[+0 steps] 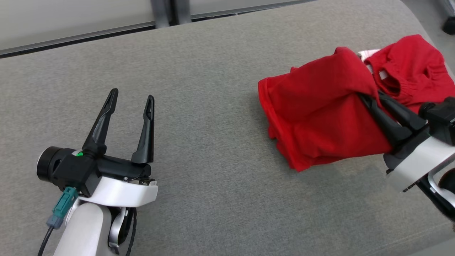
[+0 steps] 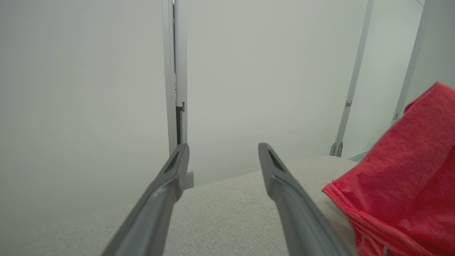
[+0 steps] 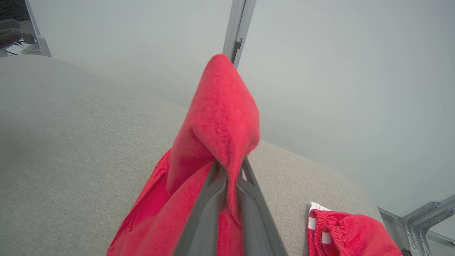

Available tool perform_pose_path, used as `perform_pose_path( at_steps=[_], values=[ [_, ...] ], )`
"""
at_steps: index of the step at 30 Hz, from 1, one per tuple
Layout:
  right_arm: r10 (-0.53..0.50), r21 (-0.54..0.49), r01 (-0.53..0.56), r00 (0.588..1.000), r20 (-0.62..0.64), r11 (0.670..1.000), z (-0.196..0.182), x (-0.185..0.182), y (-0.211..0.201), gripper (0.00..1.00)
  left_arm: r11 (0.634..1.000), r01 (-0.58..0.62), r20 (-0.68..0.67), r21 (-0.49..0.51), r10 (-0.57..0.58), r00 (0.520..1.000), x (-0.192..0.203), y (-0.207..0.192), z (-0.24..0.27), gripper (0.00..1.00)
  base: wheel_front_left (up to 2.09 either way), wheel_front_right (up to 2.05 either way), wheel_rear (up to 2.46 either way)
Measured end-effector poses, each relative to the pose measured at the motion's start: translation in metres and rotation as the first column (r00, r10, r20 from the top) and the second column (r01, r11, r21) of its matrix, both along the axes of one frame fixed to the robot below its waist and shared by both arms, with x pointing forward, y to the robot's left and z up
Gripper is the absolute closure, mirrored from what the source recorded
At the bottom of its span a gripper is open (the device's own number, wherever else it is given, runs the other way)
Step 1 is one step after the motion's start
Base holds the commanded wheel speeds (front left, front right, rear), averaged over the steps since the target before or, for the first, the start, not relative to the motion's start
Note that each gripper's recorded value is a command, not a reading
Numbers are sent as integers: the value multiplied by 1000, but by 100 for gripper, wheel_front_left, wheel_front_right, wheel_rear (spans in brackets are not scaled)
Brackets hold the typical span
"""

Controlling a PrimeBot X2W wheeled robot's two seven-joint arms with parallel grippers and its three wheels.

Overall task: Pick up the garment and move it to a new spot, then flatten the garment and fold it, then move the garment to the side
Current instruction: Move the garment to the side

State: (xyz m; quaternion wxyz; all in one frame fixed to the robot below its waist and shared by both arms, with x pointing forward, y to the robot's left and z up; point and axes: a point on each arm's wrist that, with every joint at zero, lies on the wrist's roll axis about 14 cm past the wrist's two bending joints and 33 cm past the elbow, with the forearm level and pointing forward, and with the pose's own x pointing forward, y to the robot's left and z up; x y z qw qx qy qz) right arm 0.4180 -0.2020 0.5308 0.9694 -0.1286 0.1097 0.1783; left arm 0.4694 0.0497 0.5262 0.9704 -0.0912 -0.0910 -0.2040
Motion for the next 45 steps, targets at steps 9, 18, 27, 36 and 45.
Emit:
perform_pose_path(
  at_steps=[9, 18, 27, 36, 45],
  values=[
    [-126, -139, 119, 991, -44, 983, -13, 17, -74, 100, 989, 147, 6, -19, -147, 989, 24, -50, -12, 0, 0, 0, 0],
    [-262, -332, 222, 962, -80, 917, -37, 42, -170, 100, 975, 222, -18, -18, -222, 975, 46, -69, -43, 0, 0, 0, 0],
    [-455, -434, 398, 890, -33, 808, -65, 69, -255, 100, 955, 296, -28, -16, -296, 955, 59, -86, -71, 0, 0, 0, 0],
    [-612, -368, 553, 788, -62, 748, -117, 74, -282, 0, 948, 318, -38, -17, -319, 947, 61, -89, -85, 0, 0, 0, 0],
    [-682, -127, 673, 731, -41, 729, -122, 45, -264, 0, 948, 318, -38, 1, -318, 947, 49, -87, -73, 0, 0, 0, 0]
  ],
)
